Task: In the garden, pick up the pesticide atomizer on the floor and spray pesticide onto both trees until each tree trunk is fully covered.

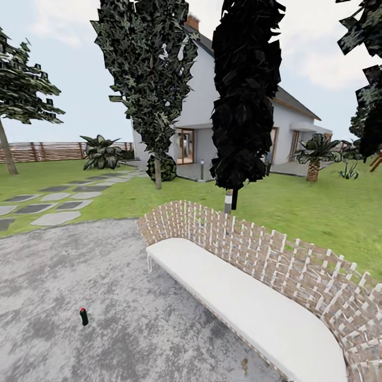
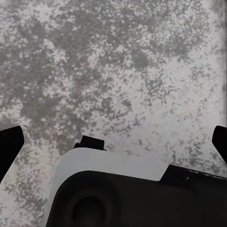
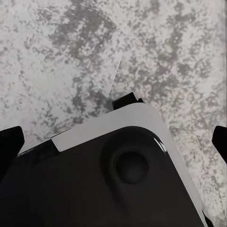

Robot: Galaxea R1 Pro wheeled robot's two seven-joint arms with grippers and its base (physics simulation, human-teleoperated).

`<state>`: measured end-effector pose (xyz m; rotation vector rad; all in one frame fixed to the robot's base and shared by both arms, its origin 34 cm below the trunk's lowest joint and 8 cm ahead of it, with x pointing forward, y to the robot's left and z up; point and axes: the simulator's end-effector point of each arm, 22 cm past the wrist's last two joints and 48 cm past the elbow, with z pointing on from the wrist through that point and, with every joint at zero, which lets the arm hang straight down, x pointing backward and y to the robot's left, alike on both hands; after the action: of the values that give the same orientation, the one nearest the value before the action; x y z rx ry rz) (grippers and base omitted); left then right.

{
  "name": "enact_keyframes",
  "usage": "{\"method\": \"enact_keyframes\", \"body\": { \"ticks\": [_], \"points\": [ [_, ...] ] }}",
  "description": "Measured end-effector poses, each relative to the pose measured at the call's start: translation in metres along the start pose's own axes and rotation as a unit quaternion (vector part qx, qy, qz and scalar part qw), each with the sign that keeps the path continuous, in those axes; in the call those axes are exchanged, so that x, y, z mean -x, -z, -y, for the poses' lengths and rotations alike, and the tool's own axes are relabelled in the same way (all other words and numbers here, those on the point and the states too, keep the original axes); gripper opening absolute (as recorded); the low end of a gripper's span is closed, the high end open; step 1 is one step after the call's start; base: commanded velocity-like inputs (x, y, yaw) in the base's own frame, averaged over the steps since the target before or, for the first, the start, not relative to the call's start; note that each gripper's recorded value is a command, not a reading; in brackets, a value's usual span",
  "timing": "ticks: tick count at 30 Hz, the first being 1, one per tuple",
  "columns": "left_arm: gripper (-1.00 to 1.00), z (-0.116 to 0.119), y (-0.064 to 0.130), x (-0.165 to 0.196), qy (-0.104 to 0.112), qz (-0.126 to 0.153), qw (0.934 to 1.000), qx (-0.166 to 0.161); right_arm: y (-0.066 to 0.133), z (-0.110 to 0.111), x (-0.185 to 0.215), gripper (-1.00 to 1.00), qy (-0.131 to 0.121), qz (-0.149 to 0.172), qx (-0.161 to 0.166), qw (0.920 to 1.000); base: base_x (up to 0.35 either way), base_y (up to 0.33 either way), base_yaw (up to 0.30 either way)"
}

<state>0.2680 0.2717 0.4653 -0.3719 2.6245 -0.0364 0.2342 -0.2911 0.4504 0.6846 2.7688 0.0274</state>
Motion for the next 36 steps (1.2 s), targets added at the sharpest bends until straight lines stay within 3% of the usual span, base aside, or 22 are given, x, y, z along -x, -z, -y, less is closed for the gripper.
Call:
{"method": "enact_keyframes", "body": {
  "ticks": [36],
  "points": [
    [1.0,0.0,0.0,-0.0001,0.0,0.0,1.0,0.0,0.0,-0.0001,-0.0001,1.0,0.0,0.0,0.0,1.0,0.0,0.0,-0.285]
  ]
}}
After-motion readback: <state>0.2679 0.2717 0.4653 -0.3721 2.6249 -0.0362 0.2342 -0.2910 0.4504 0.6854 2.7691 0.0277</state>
